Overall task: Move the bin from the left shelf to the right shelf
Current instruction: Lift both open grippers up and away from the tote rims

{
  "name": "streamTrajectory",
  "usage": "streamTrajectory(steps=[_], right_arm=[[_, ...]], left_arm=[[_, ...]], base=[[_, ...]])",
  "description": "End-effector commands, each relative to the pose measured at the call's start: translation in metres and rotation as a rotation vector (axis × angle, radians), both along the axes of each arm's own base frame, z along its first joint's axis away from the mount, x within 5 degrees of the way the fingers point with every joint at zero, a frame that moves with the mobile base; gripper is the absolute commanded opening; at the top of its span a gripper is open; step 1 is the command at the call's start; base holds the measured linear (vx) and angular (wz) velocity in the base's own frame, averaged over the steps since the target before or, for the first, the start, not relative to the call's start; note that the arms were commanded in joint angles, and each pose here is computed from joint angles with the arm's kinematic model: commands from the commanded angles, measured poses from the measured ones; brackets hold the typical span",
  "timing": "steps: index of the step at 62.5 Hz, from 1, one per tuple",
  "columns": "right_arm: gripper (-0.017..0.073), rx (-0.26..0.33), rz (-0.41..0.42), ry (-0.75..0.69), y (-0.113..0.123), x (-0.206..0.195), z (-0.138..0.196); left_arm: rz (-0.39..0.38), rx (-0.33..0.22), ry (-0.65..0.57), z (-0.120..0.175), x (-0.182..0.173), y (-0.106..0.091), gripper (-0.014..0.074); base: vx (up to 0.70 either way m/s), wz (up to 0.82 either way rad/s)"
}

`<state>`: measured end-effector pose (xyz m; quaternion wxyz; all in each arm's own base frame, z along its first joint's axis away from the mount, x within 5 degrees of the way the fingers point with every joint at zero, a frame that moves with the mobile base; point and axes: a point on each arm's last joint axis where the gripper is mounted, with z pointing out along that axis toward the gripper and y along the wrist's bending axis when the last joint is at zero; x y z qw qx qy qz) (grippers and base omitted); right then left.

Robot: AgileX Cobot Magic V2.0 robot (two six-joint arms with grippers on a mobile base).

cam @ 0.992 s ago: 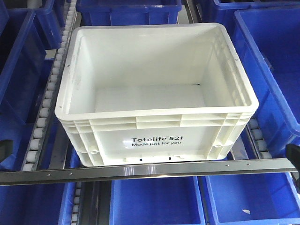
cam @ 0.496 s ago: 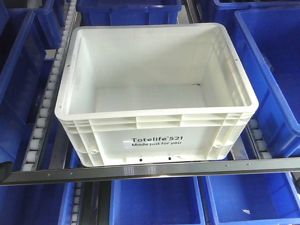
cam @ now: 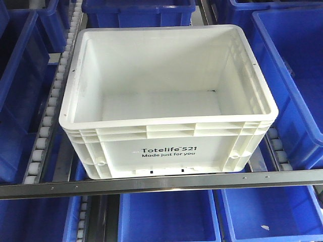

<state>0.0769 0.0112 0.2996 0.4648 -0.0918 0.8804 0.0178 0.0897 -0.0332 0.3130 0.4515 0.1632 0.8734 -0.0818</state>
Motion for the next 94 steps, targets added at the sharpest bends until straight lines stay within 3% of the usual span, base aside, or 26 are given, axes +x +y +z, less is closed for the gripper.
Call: streamTrajectory(steps=[1, 34, 38, 44, 49, 66, 77, 94], right_arm=[[-0.0008, 0.002, 0.004, -0.076, 0.0, 0.003, 0.012], [-0.0008, 0.002, 0.004, -0.076, 0.0, 0.003, 0.012], [-0.0008, 0.002, 0.004, -0.076, 0.0, 0.003, 0.012], [-0.0009, 0.004, 0.005, -0.075, 0.0, 0.003, 0.012], [-0.0009, 0.001, 0.004, -0.075, 0.0, 0.003, 0.012], [-0.0009, 0.006, 0.002, -0.076, 0.0, 0.003, 0.012], [-0.0009, 0.006, 0.002, -0.073, 0.0, 0.003, 0.012], [-0.0009, 0.006, 0.002, -0.072, 0.0, 0.003, 0.011]], left_arm=[[-0.018, -0.016, -0.081, 0.013, 0.003, -0.002, -0.0007], [-0.017, -0.025, -0.072, 0.012, 0.002, -0.002, -0.0008], [-0.02, 0.004, -0.084, 0.012, 0.003, -0.001, -0.0008], [0.013, 0.019, -0.192, 0.006, -0.004, 0.006, -0.0008], [0.071, -0.01, -0.31, -0.006, -0.011, 0.013, -0.0008], [0.267, -0.065, -0.627, -0.082, -0.031, 0.029, -0.0008], [0.332, -0.138, -0.699, -0.101, -0.034, 0.032, -0.0008], [0.336, -0.14, -0.747, -0.097, -0.036, 0.033, -0.0008]], base=[[0.0, 0.0], [0.0, 0.0], [0.0, 0.0], [0.0, 0.0], [0.0, 0.0], [0.0, 0.0], [0.0, 0.0], [0.0, 0.0]])
